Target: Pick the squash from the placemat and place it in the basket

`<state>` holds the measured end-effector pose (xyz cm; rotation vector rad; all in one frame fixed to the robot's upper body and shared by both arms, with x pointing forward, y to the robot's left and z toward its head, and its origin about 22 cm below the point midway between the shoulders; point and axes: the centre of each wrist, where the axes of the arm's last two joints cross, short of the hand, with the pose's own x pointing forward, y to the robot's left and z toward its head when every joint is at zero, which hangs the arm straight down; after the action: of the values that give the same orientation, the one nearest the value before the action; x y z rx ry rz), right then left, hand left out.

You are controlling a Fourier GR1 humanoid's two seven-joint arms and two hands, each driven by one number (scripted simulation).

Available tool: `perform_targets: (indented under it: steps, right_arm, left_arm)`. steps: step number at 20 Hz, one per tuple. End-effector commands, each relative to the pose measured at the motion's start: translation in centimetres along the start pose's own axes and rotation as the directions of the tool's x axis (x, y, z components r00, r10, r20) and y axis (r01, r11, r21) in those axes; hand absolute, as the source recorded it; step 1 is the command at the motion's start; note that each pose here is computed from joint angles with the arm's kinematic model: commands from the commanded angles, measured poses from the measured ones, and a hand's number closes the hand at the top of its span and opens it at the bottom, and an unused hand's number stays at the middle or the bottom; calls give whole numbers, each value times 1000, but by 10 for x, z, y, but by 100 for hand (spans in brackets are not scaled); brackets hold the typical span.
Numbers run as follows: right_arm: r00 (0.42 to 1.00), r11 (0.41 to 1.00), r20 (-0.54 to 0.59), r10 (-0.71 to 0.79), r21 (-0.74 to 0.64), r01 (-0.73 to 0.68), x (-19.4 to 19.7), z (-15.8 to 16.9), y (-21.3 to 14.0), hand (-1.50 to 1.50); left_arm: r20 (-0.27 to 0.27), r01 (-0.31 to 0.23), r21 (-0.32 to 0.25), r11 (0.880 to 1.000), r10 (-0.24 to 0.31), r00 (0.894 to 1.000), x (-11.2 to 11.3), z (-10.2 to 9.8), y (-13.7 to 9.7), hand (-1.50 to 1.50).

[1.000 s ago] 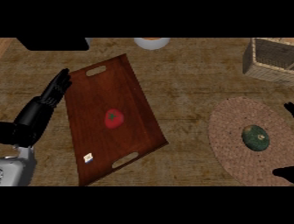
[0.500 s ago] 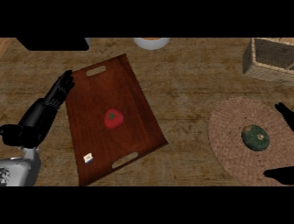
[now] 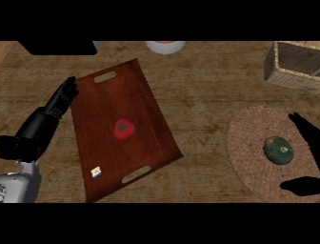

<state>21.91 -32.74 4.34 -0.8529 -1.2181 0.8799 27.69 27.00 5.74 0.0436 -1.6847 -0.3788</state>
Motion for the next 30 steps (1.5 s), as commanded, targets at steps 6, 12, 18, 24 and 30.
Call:
perform_targets:
  steps: [6,12,18,24,30]
  right_arm:
    - [1000,1000,-22,11,24,-10,-3,-25,31,-150]
    - [997,999,-71,30,40,-27,-19,-33,31,-150]
    - [994,995,-99,53,86,-45,-24,-49,45,-150]
    - [997,988,-62,48,149,-38,-24,-34,46,-150]
    - [994,974,-23,103,205,-96,-19,-38,64,150]
  left_arm:
    - [-7,5,-11,1000,-5,1000,-7,8,-5,0]
    - [-19,1,4,1000,-1,1000,-5,10,4,0]
    - [0,3,5,1000,-3,1000,-5,9,-7,0]
    - [-3,5,-10,1000,-5,1000,-3,0,-7,0]
    - [-10,-8,13,1000,8,1000,-6,3,-6,0]
